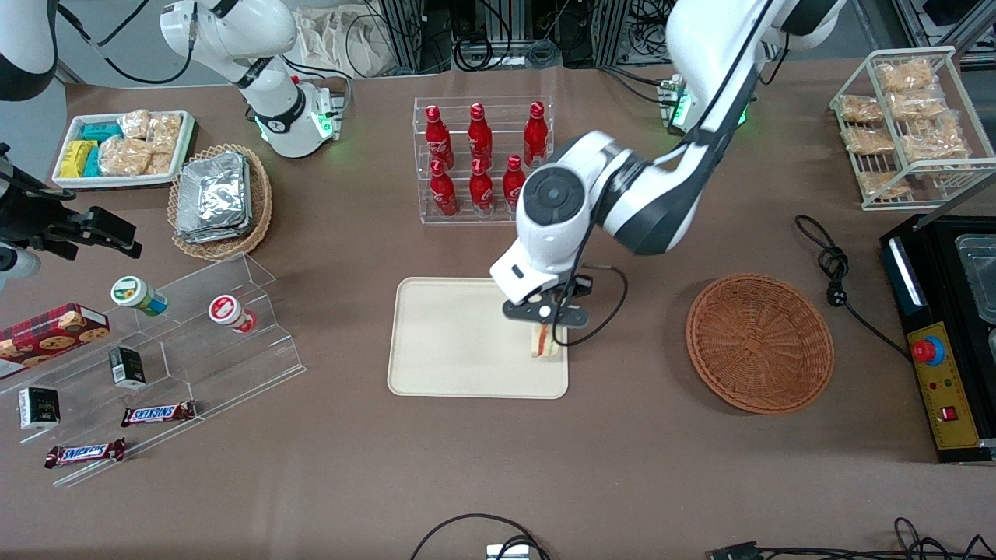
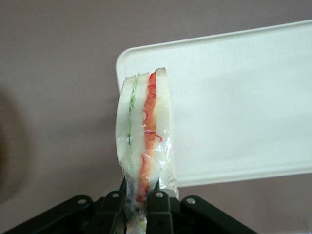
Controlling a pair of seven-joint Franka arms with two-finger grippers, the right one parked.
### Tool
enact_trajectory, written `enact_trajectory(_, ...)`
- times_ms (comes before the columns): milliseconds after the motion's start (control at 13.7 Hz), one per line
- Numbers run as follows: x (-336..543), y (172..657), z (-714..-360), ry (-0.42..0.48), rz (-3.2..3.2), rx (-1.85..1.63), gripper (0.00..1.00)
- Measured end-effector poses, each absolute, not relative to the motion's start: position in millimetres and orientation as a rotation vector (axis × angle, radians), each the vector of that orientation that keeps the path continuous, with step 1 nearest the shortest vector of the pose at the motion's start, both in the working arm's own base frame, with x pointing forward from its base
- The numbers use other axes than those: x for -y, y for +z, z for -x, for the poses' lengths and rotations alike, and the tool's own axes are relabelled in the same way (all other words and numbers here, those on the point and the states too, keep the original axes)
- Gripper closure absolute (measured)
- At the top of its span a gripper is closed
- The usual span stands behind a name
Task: Place sandwich from basket to tray
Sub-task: 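Lower the sandwich onto the tray and open the left gripper, then raise the left gripper away from the tray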
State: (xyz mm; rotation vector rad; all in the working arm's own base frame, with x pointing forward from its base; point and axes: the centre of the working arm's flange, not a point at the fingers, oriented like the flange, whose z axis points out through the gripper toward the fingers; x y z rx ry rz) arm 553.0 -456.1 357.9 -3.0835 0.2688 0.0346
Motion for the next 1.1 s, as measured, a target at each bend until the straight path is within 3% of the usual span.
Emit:
enact_trajectory(366, 470, 271, -560, -0.001, 3.085, -0.214, 0.85)
enact_trajectory(732, 469, 247, -564, -0.036, 3.075, -0.225, 0.84)
enact_trajectory(1098, 473, 255, -570, -0.113, 3.111, -0.212, 0.37)
